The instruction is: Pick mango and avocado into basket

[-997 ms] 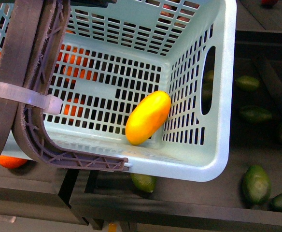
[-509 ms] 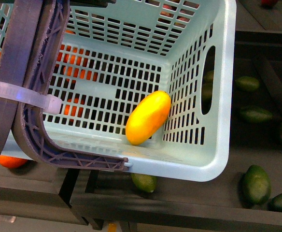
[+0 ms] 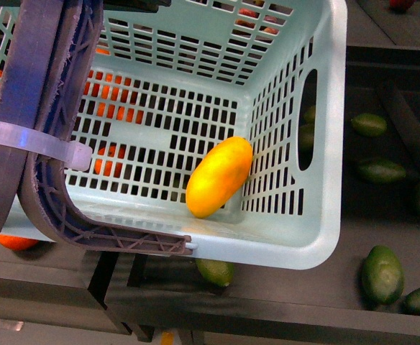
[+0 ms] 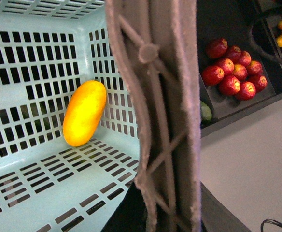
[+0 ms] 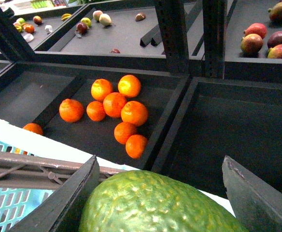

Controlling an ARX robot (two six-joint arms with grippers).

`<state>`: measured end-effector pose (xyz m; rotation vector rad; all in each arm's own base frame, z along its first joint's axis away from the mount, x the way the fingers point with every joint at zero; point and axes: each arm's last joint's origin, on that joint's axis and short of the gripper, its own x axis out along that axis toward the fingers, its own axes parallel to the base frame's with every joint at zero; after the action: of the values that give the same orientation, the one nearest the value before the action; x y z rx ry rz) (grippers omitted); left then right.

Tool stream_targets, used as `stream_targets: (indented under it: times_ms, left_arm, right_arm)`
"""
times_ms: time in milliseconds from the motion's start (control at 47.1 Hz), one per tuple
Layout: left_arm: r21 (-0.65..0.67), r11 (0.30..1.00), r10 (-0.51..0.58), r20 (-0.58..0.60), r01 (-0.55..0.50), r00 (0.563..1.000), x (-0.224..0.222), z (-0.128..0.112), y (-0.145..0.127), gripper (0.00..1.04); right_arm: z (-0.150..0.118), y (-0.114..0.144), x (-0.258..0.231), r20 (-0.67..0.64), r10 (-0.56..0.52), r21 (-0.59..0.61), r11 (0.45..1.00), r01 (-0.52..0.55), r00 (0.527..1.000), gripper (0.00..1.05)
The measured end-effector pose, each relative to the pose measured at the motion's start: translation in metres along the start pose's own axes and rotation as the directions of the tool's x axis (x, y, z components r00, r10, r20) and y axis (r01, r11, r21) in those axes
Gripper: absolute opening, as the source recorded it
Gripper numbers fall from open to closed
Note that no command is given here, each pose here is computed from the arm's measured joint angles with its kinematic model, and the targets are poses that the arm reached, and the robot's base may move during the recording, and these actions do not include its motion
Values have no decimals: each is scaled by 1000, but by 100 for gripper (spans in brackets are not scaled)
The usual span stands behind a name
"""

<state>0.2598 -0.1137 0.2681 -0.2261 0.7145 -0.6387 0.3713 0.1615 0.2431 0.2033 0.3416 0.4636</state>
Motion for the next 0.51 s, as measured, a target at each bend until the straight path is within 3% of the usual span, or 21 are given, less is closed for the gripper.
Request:
stream_targets:
  times_ms: [191, 361, 509]
  left_arm:
    - [0, 1000, 10, 2, -10, 1000, 0, 0, 1, 8]
    - [0, 1000, 14, 4, -14, 1000, 0, 0, 1, 8]
    - [-2, 1000, 8, 2, -8, 1000, 0, 0, 1, 8]
  right_arm:
    - [-13, 3, 8, -40, -9, -2, 1000, 9, 999, 72]
    - [-12, 3, 6, -25, -22, -2, 1000, 22, 999, 99]
    - [-8, 5, -3, 0, -12, -10, 1000, 12, 1000, 97]
